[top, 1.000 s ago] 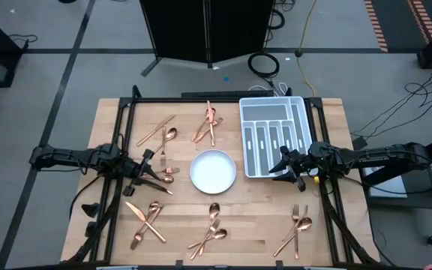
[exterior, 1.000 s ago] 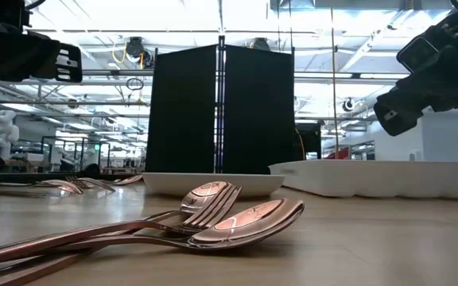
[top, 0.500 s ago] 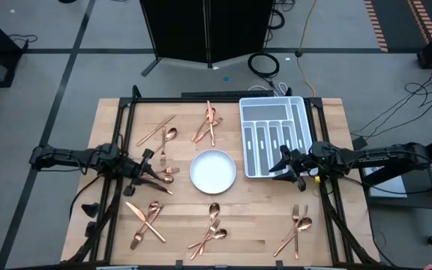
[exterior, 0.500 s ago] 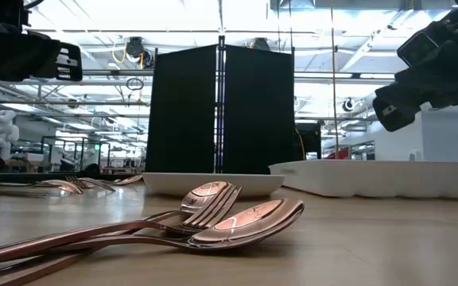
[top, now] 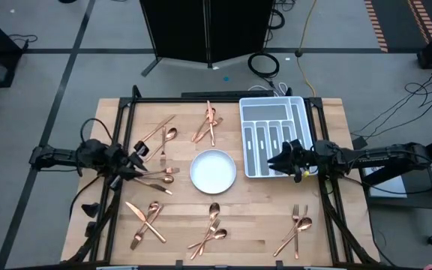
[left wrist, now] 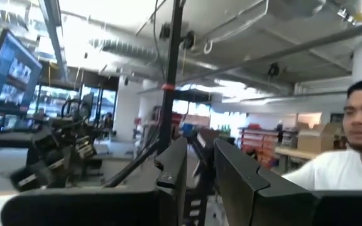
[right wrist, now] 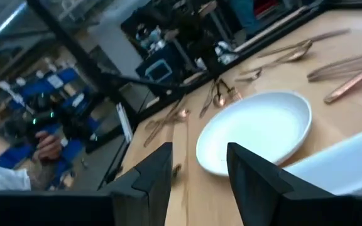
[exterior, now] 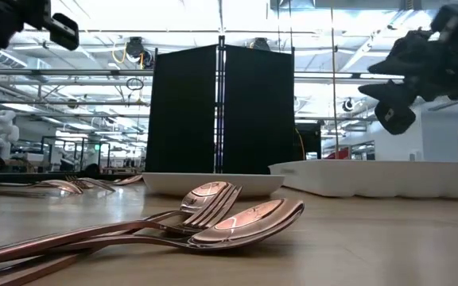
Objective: Sort silverware
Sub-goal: Put the knife in the silverware tray
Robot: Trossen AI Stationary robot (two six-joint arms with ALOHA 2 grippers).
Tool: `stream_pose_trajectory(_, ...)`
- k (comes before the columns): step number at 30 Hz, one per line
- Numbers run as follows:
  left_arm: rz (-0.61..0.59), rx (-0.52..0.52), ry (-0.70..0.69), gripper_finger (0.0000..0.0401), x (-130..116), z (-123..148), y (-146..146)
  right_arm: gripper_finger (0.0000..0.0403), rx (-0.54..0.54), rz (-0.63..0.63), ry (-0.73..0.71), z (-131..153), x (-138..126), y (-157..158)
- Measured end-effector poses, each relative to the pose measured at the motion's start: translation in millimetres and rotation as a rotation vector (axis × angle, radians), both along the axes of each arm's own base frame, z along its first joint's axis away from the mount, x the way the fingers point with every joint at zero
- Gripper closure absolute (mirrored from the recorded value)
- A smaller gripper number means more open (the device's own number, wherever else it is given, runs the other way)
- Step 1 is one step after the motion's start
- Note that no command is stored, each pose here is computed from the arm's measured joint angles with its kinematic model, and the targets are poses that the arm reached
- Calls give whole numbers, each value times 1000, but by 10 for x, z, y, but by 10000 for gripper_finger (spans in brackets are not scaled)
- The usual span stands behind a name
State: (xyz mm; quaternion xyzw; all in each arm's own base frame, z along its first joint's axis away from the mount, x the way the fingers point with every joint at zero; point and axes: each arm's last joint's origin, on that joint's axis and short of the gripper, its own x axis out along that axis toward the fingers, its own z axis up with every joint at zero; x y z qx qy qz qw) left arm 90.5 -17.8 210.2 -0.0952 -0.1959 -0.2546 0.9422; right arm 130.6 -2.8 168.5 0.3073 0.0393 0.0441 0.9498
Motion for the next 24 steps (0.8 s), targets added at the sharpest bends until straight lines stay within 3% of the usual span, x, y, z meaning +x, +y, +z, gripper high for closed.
stream_pose_trajectory(5, 33, -15, -16, 324, -3, 16, 10, 259, 52, -91, 3, 166, 95, -30)
stream_pose_trajectory(10, 37, -23, -11, 324, -1, 16, 12, 259, 61, -92, 54, 376, 304, -42)
stream_pose_trajectory(17, 76, -22, -1, 324, 9, 6, 21, 259, 157, -54, 422, 679, 707, -24)
stream_pose_trajectory(24, 170, -120, 24, 324, 22, 8, 56, 259, 261, -5, 700, 922, 1016, 273)
